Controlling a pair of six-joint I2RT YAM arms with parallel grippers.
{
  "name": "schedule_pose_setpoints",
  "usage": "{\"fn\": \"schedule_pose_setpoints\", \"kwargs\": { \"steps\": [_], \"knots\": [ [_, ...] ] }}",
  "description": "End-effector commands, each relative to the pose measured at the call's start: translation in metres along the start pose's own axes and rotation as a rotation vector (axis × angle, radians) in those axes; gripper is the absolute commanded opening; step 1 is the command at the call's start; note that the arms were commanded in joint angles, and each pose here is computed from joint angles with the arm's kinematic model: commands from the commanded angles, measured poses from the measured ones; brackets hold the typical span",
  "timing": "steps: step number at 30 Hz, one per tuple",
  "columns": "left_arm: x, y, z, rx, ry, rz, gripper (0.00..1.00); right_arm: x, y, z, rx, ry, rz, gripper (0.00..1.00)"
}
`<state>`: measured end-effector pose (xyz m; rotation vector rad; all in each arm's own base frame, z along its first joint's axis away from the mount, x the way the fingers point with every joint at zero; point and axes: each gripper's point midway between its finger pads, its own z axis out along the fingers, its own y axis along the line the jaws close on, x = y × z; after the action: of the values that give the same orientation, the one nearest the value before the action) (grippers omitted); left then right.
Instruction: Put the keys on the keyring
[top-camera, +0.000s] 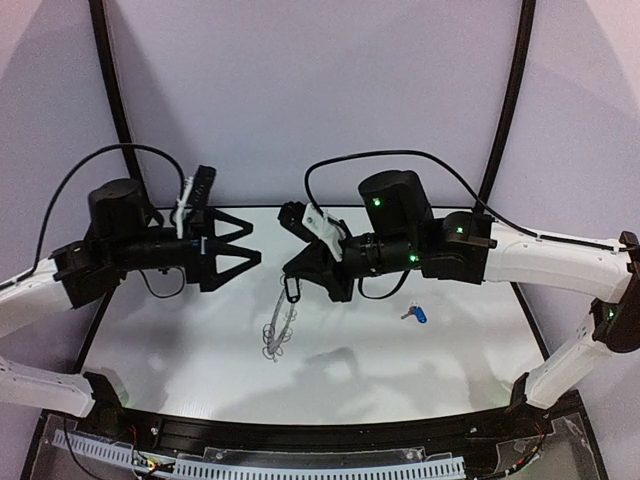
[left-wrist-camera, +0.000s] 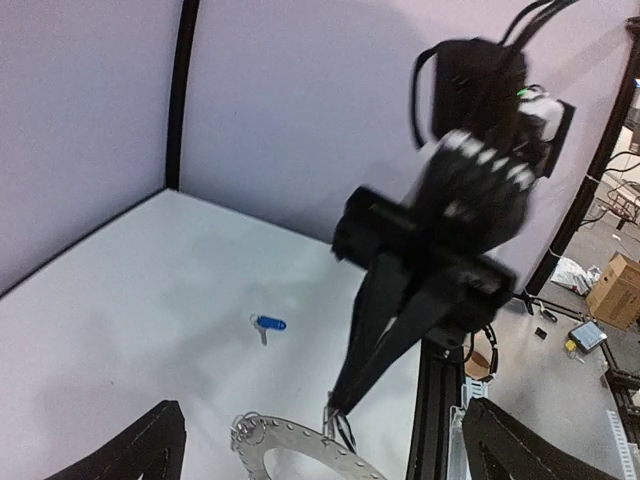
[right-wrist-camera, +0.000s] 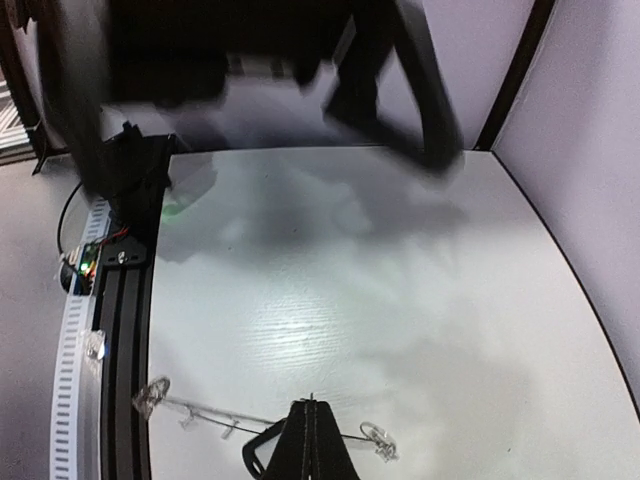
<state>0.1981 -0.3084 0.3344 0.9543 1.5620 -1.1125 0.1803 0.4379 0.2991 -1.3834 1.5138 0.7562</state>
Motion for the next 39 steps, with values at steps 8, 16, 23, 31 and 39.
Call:
{"fn": "schedule_pose_setpoints", "kwargs": {
  "steps": [8,16,23,31,39],
  "knots": [
    [0.006,0.020,-0.013,-0.153,-0.015,0.065,0.99,-0.004,0.013,-0.021,-0.094,-0.004,-0.069,0.00],
    [0.036,0.037,0.015,-0.101,0.135,0.104,0.99,-0.004,0.037,-0.042,-0.225,0.005,-0.178,0.00],
    [0.051,-0.023,0.017,0.350,0.246,0.233,0.99,0.003,0.053,-0.053,-0.331,0.026,-0.237,0.00],
    [0.050,-0.034,0.033,0.579,0.350,0.155,0.94,-0.001,0.063,-0.058,-0.395,0.005,-0.286,0.00],
    [0.065,-0.052,0.035,0.773,0.439,0.088,0.90,-0.006,0.058,-0.051,-0.383,0.006,-0.320,0.00]
  ]
}}
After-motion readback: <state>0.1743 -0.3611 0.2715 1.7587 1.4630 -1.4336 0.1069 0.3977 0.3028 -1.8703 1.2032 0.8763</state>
